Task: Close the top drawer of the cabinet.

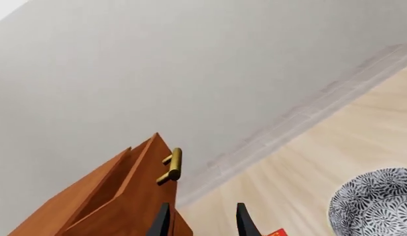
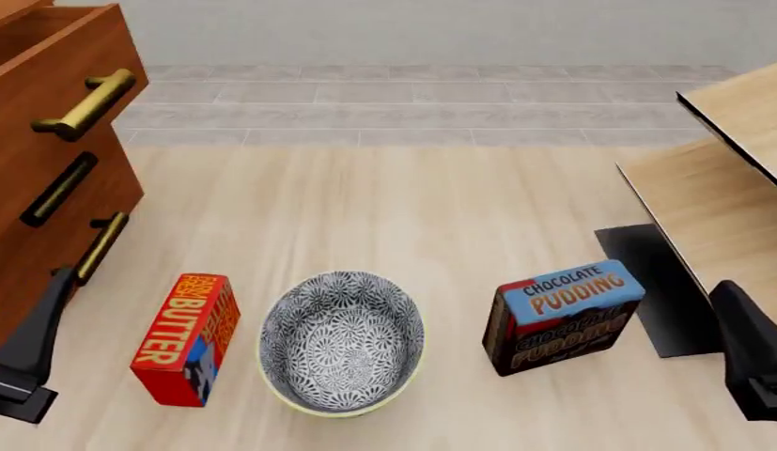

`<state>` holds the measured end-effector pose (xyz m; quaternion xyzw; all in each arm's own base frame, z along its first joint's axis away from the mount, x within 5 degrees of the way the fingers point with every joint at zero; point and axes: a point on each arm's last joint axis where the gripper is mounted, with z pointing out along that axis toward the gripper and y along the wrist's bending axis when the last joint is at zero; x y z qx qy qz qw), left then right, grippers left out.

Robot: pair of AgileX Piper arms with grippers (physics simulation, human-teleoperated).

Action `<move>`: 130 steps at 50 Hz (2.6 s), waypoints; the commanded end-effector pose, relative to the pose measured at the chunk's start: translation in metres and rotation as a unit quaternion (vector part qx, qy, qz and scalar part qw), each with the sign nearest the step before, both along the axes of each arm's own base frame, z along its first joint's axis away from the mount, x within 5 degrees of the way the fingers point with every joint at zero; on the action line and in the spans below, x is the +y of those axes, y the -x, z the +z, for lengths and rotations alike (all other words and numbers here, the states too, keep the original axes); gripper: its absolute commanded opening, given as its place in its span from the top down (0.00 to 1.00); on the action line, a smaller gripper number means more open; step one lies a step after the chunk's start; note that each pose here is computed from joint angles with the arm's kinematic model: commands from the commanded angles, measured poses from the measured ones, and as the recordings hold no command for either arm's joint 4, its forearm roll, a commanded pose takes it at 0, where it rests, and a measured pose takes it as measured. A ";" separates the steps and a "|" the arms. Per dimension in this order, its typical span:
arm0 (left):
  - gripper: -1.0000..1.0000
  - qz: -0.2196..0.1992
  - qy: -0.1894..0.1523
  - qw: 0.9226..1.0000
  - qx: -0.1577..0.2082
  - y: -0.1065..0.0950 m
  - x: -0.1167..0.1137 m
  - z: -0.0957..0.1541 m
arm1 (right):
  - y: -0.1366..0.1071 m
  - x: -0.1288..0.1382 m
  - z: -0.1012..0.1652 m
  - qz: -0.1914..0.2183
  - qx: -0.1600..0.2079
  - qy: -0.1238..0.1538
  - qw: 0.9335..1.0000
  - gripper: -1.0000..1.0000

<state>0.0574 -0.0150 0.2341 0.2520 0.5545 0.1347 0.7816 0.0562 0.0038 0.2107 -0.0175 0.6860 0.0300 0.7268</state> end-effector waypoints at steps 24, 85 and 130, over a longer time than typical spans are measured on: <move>0.00 0.006 -0.077 0.995 -0.059 -0.024 -0.010 0.013 | 0.000 0.000 -0.001 0.003 0.004 -0.003 1.000 0.00; 0.00 0.048 -0.196 0.967 -0.155 -0.087 -0.035 0.027 | 0.000 0.000 -0.002 0.003 0.011 -0.003 1.000 0.00; 0.00 0.150 -0.261 0.946 -0.121 -0.123 -0.011 0.027 | 0.000 0.001 -0.003 0.007 0.015 -0.002 1.000 0.00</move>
